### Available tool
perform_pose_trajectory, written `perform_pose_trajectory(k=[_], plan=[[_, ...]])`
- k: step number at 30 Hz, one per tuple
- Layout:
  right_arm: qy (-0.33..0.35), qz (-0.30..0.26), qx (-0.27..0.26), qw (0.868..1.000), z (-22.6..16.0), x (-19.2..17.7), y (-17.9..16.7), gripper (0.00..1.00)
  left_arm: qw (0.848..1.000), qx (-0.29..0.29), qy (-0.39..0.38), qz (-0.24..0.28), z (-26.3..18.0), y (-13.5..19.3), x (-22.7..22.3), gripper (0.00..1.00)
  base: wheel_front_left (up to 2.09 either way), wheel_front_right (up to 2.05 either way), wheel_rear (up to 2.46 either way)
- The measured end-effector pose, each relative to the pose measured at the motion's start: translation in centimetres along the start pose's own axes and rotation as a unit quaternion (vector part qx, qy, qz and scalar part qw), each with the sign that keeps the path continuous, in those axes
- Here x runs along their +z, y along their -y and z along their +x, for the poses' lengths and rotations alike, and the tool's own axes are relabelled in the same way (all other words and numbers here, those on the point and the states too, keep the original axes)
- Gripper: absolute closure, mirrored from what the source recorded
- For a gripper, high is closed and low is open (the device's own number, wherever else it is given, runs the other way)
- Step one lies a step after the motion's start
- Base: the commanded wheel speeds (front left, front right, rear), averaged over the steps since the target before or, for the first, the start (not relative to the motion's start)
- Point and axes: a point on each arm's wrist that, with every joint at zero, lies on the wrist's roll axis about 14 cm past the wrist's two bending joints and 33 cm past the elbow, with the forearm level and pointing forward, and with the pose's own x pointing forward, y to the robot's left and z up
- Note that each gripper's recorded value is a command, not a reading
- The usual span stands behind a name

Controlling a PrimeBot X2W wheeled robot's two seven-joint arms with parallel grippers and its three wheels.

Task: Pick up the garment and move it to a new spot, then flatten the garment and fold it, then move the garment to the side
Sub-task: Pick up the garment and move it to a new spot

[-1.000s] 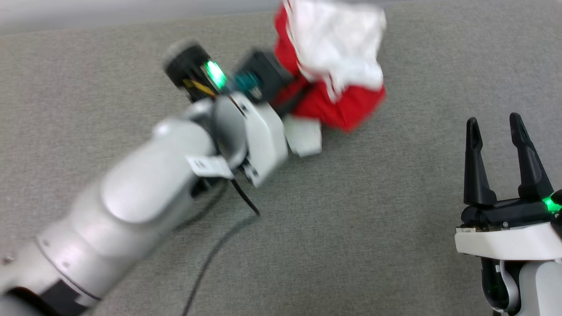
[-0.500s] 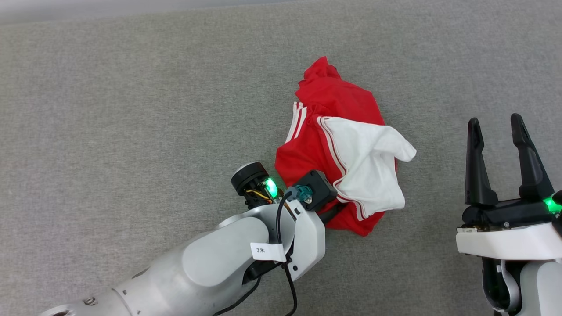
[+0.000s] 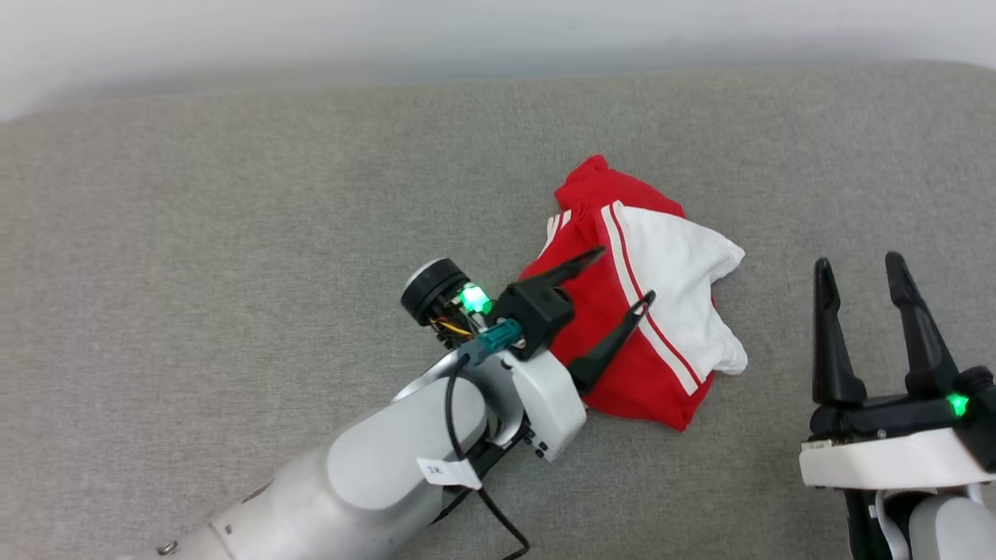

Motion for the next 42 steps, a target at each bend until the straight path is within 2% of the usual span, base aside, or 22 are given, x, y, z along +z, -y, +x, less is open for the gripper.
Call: perform_pose_trajectory(k=[4,7,10,15,23,27,33,38,42], plan=[[0.0,0.0,0.006,1.0,-0.7,0.4,-0.5,0.0,0.996,0.073,0.037,0.017,-2.0,-2.5,2.6,0.0,0.0,0.0,0.0],[0.001,-0.002,0.012,1.0,-1.1,0.6,-0.9,0.0,0.987,0.135,0.079,0.028,-4.1,-4.6,5.3,0.0,0.0,0.0,0.0],[0.0,-0.003,0.018,1.0,-1.4,0.7,-1.3,0.0,0.972,0.207,0.106,0.038,-7.2,-6.7,6.6,0.0,0.0,0.0,0.0],[-0.006,-0.006,0.03,1.0,-2.0,0.4,-2.1,0.0,0.945,0.305,0.113,0.045,-12.6,-9.1,6.5,0.0,0.0,0.0,0.0],[-0.015,-0.013,0.043,0.999,-2.9,0.2,-3.0,0.0,0.902,0.416,0.105,0.043,-19.8,-11.0,5.0,0.0,0.0,0.0,0.0],[-0.019,-0.015,0.041,0.999,-3.3,0.0,-2.8,0.0,0.892,0.44,0.094,0.037,-22.0,-10.9,3.8,0.0,0.0,0.0,0.0],[-0.028,0.0,0.026,0.999,-4.1,-0.4,-1.9,0.0,0.884,0.457,0.091,0.03,-23.6,-10.2,2.9,0.0,0.0,0.0,0.0],[-0.032,0.008,0.015,0.999,-4.8,-0.4,-1.4,0.0,0.881,0.463,0.089,0.025,-24.5,-9.6,2.4,0.0,0.0,0.0,0.0],[-0.036,0.011,0.009,0.999,-5.2,-0.6,-1.0,0.0,0.887,0.455,0.079,0.031,-24.6,-8.9,1.7,0.0,0.0,0.0,0.0]])
